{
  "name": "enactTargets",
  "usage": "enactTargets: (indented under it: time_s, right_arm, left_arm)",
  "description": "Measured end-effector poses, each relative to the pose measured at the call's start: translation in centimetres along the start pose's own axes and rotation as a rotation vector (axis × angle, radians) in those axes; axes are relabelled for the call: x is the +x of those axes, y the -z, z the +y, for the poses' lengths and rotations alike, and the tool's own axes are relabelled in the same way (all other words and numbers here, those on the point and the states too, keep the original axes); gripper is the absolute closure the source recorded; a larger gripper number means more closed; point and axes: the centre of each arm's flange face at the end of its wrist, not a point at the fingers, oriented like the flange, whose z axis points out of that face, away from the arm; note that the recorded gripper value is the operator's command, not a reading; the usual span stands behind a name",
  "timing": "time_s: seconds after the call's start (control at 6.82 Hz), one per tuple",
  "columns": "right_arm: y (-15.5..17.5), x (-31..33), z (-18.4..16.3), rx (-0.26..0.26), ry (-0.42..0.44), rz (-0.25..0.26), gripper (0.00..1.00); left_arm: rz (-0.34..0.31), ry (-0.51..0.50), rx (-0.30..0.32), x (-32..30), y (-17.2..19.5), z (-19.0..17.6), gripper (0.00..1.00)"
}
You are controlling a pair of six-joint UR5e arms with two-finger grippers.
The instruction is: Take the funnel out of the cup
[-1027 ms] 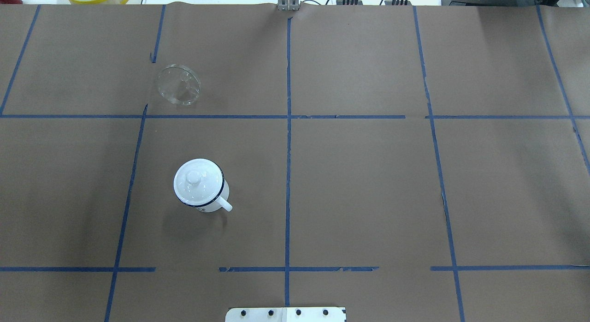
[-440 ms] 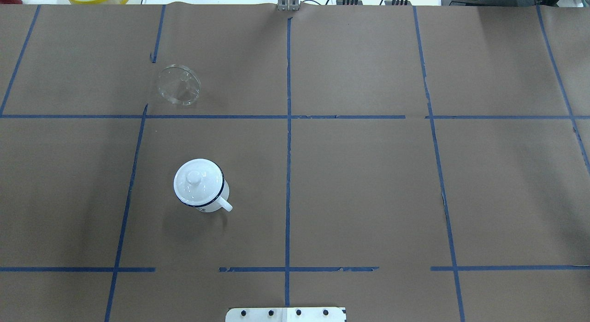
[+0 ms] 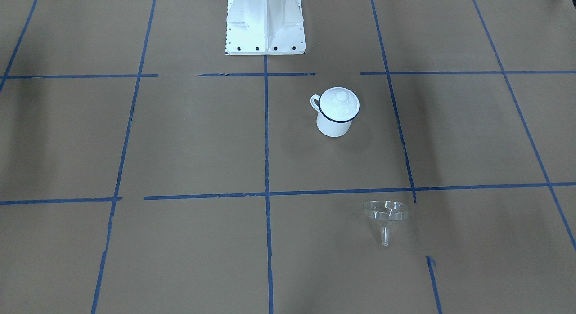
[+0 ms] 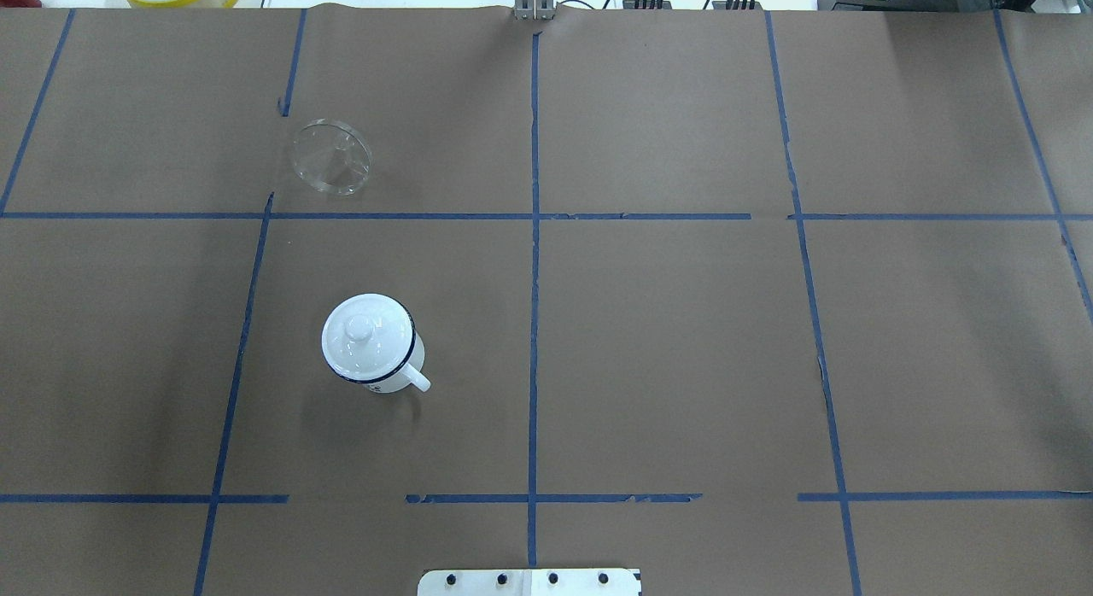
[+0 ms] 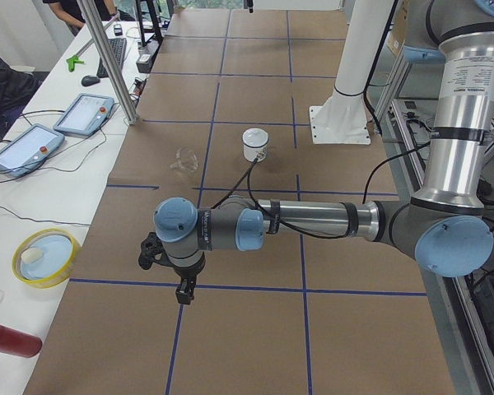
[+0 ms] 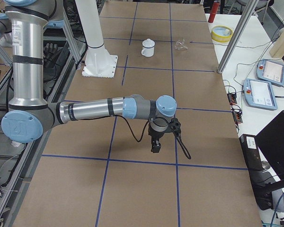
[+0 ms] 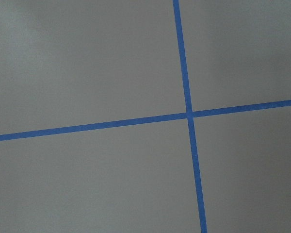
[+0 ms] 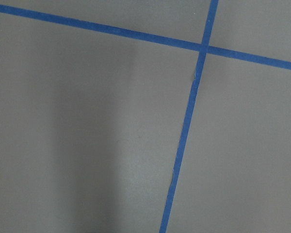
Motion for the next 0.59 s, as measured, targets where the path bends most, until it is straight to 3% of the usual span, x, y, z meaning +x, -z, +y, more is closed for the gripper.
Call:
enactTargets:
  time_s: [0.59]
  right_arm:
    - [0.03,-0.03,0.0,0.001,0.001,0.0,0.0]
  left_arm:
    - [0.016,0.004,0.002,0.15,-0.09,0.07,0.0]
